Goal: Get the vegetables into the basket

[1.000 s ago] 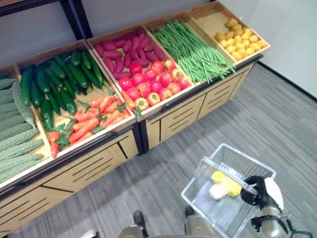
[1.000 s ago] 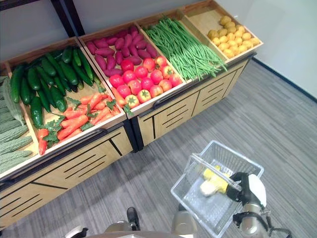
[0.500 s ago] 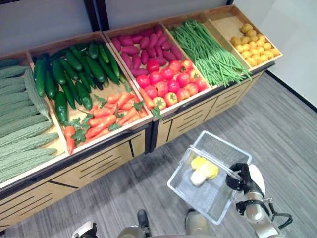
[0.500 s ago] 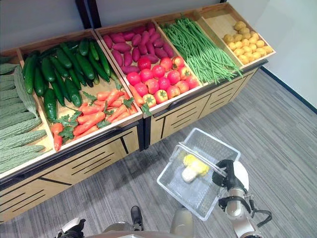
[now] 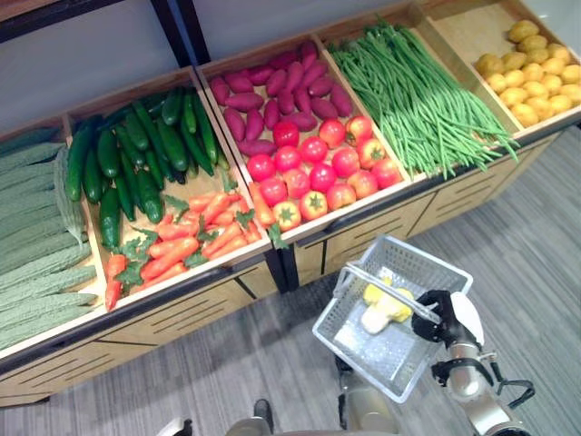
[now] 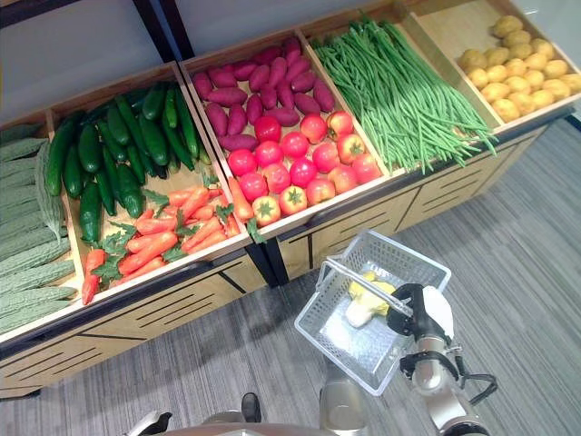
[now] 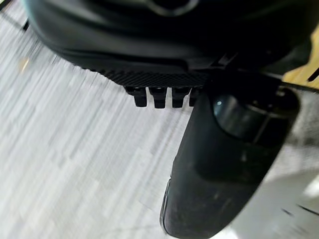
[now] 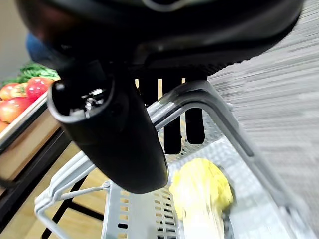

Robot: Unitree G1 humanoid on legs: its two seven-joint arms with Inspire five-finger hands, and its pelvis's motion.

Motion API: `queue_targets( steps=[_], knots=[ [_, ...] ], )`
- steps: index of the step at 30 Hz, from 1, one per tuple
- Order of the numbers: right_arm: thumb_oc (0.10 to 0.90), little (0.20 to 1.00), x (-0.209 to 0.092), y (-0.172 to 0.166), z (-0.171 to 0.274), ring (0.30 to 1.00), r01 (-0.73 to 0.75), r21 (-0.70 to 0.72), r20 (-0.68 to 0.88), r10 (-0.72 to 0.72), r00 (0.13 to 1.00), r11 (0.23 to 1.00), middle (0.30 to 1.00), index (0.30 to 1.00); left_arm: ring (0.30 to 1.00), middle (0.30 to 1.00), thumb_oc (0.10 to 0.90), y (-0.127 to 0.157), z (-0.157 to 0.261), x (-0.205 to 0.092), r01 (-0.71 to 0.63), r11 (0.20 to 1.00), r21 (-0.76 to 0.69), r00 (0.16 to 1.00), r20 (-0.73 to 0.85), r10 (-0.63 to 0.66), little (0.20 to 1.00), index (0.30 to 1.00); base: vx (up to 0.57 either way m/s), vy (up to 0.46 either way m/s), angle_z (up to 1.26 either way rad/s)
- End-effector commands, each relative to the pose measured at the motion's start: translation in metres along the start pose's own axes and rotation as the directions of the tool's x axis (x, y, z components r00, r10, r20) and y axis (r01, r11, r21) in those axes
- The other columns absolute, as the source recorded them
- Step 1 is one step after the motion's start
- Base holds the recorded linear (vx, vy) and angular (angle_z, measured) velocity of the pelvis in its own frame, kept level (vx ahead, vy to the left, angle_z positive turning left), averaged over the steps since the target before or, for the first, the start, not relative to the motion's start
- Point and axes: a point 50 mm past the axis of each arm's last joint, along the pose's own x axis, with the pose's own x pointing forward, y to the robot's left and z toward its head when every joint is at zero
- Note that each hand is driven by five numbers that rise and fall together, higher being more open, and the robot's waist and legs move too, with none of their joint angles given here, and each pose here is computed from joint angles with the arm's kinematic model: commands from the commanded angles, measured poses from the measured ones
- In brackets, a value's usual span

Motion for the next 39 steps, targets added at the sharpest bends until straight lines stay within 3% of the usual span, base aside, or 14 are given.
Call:
queue_targets(
  steps=[1,3,9,10,17,18,21,23,33,37,38,39],
  knots=[
    [0.400,0.300,0.016,-0.051,0.042,0.300,0.218,0.100,0.225,-0.236,0.945,0.971,0.300,0.300,1.000,1.000,0.900,0.026,-0.014,0.005,-0.076,0.997,0.003,0.996,-0.053,0.076,1.000,1.000,0.10,-0.216,0.43],
    [0.400,0.300,0.012,-0.057,0.031,0.300,0.254,0.093,0.186,-0.267,0.946,0.963,0.300,0.300,1.000,1.000,0.900,0.031,-0.005,0.006,-0.103,0.993,-0.061,0.994,-0.035,0.101,1.000,1.000,0.12,-0.168,0.54],
    [0.400,0.300,0.008,-0.056,0.023,0.300,0.287,0.094,0.153,-0.299,0.942,0.953,0.300,0.300,1.000,1.000,0.900,0.035,0.001,0.007,-0.125,0.991,-0.044,0.992,-0.001,0.125,1.000,1.000,0.15,0.109,0.14],
    [0.400,0.300,0.002,-0.041,0.012,0.300,0.251,0.094,0.089,-0.259,0.962,0.963,0.300,0.300,1.000,1.000,0.900,0.040,0.003,0.008,-0.148,0.985,-0.084,0.989,-0.008,0.148,1.000,1.000,0.23,0.349,-0.71],
    [0.400,0.300,-0.002,-0.021,-0.001,0.300,0.225,0.113,-0.005,-0.226,0.974,0.968,0.300,0.300,1.000,1.000,0.900,0.057,0.001,0.009,-0.224,0.957,-0.183,0.975,-0.029,0.222,1.000,1.000,0.05,0.138,-0.29],
    [0.400,0.300,0.003,-0.014,0.001,0.300,0.170,0.114,-0.016,-0.170,0.985,0.979,0.300,0.300,1.000,1.000,0.900,0.140,0.056,0.012,-0.343,0.866,-0.364,0.934,-0.034,0.356,1.000,1.000,0.12,0.091,0.10],
    [0.400,0.300,-0.012,0.014,-0.011,0.300,0.090,0.109,-0.079,-0.081,0.994,0.990,0.300,0.300,1.000,1.000,0.900,0.089,-0.008,0.012,-0.331,0.859,-0.391,0.942,-0.196,0.273,1.000,1.000,0.09,0.048,-0.06],
    [0.400,0.300,-0.017,0.021,-0.012,0.300,0.061,0.117,-0.083,-0.051,0.995,0.991,0.300,0.300,1.000,1.000,0.900,0.078,-0.027,0.009,-0.346,0.841,-0.417,0.928,-0.286,0.240,1.000,1.000,0.04,-0.018,-0.60],
    [0.400,0.300,-0.036,0.033,-0.046,0.300,0.024,0.091,-0.235,-0.002,0.972,0.996,0.300,0.300,1.000,1.000,0.900,0.061,-0.059,0.002,-0.418,0.711,-0.566,0.884,-0.434,0.175,1.000,1.000,0.00,-0.031,0.00],
    [0.400,0.300,-0.043,0.031,-0.065,0.300,0.040,0.065,-0.326,-0.016,0.945,0.997,0.300,0.300,1.000,1.000,0.900,0.051,-0.073,-0.003,-0.482,0.570,-0.665,0.851,-0.512,0.122,1.000,1.000,-0.05,-0.051,0.01],
    [0.400,0.300,-0.045,0.029,-0.071,0.300,0.050,0.065,-0.358,-0.023,0.933,0.997,0.300,0.300,1.000,1.000,0.900,0.053,-0.086,-0.007,-0.561,0.438,-0.703,0.806,-0.584,0.094,1.000,1.000,-0.04,-0.036,0.09],
    [0.400,0.300,-0.045,0.029,-0.071,0.300,0.049,0.065,-0.358,-0.023,0.934,0.997,0.300,0.300,1.000,1.000,0.900,0.053,-0.086,-0.007,-0.561,0.437,-0.703,0.806,-0.585,0.094,1.000,1.000,-0.03,-0.026,0.14]
  ],
)
